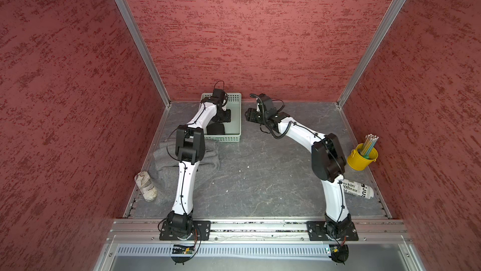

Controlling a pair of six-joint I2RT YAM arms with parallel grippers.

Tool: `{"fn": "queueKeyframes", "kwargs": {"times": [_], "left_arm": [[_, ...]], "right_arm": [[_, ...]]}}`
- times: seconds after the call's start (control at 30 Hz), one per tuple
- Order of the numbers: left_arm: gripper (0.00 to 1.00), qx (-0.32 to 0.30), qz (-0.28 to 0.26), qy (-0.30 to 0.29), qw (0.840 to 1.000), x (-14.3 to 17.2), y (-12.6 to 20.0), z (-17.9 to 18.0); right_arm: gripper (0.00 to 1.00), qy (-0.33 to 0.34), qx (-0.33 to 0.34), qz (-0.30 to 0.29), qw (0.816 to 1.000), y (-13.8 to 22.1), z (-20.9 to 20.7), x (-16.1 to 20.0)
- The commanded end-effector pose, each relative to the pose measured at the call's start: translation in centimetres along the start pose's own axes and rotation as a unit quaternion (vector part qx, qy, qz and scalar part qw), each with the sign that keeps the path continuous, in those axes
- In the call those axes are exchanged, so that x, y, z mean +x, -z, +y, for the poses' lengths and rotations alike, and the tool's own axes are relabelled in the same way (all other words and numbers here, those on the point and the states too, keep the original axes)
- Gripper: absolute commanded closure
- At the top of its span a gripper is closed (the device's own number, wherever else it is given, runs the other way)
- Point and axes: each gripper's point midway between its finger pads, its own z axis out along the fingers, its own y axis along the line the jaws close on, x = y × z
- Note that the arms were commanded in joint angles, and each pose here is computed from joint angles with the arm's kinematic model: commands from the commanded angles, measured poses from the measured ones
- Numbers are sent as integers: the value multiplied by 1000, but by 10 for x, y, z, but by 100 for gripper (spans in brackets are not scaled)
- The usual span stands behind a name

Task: Roll up the scarf and place it into the basket
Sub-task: Move the scarf to the basket.

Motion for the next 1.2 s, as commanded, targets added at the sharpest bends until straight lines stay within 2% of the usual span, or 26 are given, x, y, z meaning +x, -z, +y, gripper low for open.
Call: {"fn": "queueKeyframes", "kwargs": {"times": [0.0,0.17,0.43,0.6,0.8,1.03,1.17], "left_arm": [[49,-8,19,13,1000,7,-10,13],[49,-14,29,23,999,10,-13,24],[49,-36,46,26,998,19,-17,44],[49,-46,52,40,997,22,-15,70],[49,-58,61,22,996,26,-11,90],[48,-105,57,34,992,23,-8,120],[46,-63,54,47,995,21,-9,110]], "right_arm": [[32,16,15,30,999,-23,5,12],[31,36,11,64,997,-59,18,39],[37,30,45,98,994,-85,-6,70],[43,33,67,113,991,-91,-21,83],[51,34,76,122,989,-95,-29,91],[54,38,88,129,987,-97,-35,96],[53,42,68,123,989,-97,-25,90]]}}
